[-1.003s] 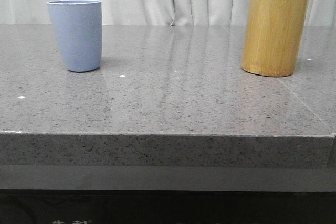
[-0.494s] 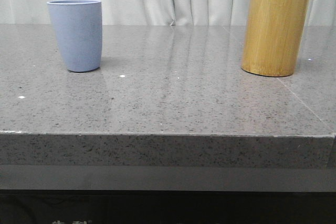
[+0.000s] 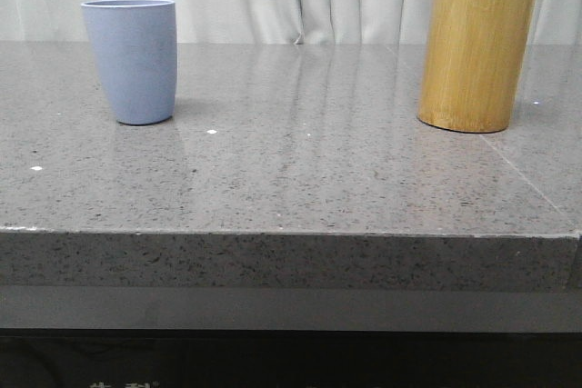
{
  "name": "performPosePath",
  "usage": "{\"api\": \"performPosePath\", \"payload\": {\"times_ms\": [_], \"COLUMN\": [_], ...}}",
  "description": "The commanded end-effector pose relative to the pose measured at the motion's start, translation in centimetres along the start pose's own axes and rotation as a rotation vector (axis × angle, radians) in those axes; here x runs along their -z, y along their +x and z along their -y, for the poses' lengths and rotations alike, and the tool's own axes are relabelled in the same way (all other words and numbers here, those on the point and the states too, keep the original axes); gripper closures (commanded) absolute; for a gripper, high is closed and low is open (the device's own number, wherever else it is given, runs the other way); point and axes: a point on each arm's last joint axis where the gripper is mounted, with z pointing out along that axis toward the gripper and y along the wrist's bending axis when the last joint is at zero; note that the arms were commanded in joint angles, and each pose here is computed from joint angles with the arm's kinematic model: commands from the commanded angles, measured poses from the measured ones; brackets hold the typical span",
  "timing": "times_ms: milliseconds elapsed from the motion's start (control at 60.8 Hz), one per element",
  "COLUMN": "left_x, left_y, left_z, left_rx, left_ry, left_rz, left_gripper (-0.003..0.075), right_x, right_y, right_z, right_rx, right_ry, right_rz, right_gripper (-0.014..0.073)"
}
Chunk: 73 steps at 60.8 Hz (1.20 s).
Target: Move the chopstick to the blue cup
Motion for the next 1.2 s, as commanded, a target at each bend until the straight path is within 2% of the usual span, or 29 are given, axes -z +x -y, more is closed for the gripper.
{"api": "performPosePath", "payload": {"times_ms": [0, 148, 263, 345, 461, 609, 839, 905, 954, 987, 1053, 1086, 1119, 1184], "left_x": [0.5, 1.3, 1.3, 0.6, -1.3, -5.1, -7.5, -7.5, -7.5, -7.5, -7.5, -7.5, -7.5, -7.5], "left_y": [-2.6, -6.5, -9.6, -11.7, -13.9, -14.0, -13.1, -13.1, -13.1, -13.1, -13.1, -13.1, -13.1, -13.1], "left_z": [0.1, 0.6, 1.0, 1.2, 1.4, 1.4, 1.3, 1.3, 1.3, 1.3, 1.3, 1.3, 1.3, 1.3], "left_rx": [0.003, -0.032, -0.111, -0.161, -0.163, -0.164, -0.164, -0.164, -0.164, -0.164, -0.164, -0.164, -0.164, -0.164], "left_ry": [0.009, 0.018, 0.011, 0.001, -0.004, -0.006, -0.005, -0.004, -0.004, -0.004, -0.004, -0.004, -0.004, -0.004], "left_rz": [0.214, 0.301, 0.281, 0.250, 0.177, 0.048, -0.018, -0.010, -0.010, -0.010, -0.010, -0.010, -0.010, -0.010], "left_gripper": [0.0738, 0.0738, 0.0738, 0.0738, 0.0738, 0.0738, 0.0721, 0.0646, 0.0542, 0.0478, 0.0275, 0.0204, 0.0147, 0.0091], "right_x": [0.6, 1.9, 2.7, 2.5, 1.3, -1.5, -4.0, -4.0, -4.0, -4.0, -4.0, -4.0, -4.0, -4.0], "right_y": [-2.9, -6.8, -10.0, -12.1, -14.6, -16.4, -16.8, -16.8, -16.8, -16.8, -16.8, -16.8, -16.8, -16.8], "right_z": [-0.3, -0.8, -1.4, -1.7, -2.2, -2.5, -2.5, -2.5, -2.5, -2.5, -2.5, -2.5, -2.5, -2.5], "right_rx": [0.005, 0.006, 0.006, 0.002, 0.004, 0.003, 0.000, 0.000, 0.000, 0.000, 0.000, 0.000, 0.000, 0.000], "right_ry": [-0.008, -0.023, -0.034, -0.037, -0.036, -0.027, -0.013, -0.013, -0.013, -0.013, -0.013, -0.013, -0.013, -0.013], "right_rz": [0.194, 0.328, 0.379, 0.343, 0.241, 0.102, 0.053, 0.053, 0.053, 0.053, 0.053, 0.053, 0.053, 0.053], "right_gripper": [0.0662, 0.0662, 0.0662, 0.0662, 0.0662, 0.0662, 0.0655, 0.0607, 0.0545, 0.0487, 0.0324, 0.0267, 0.0197, 0.0071]}}
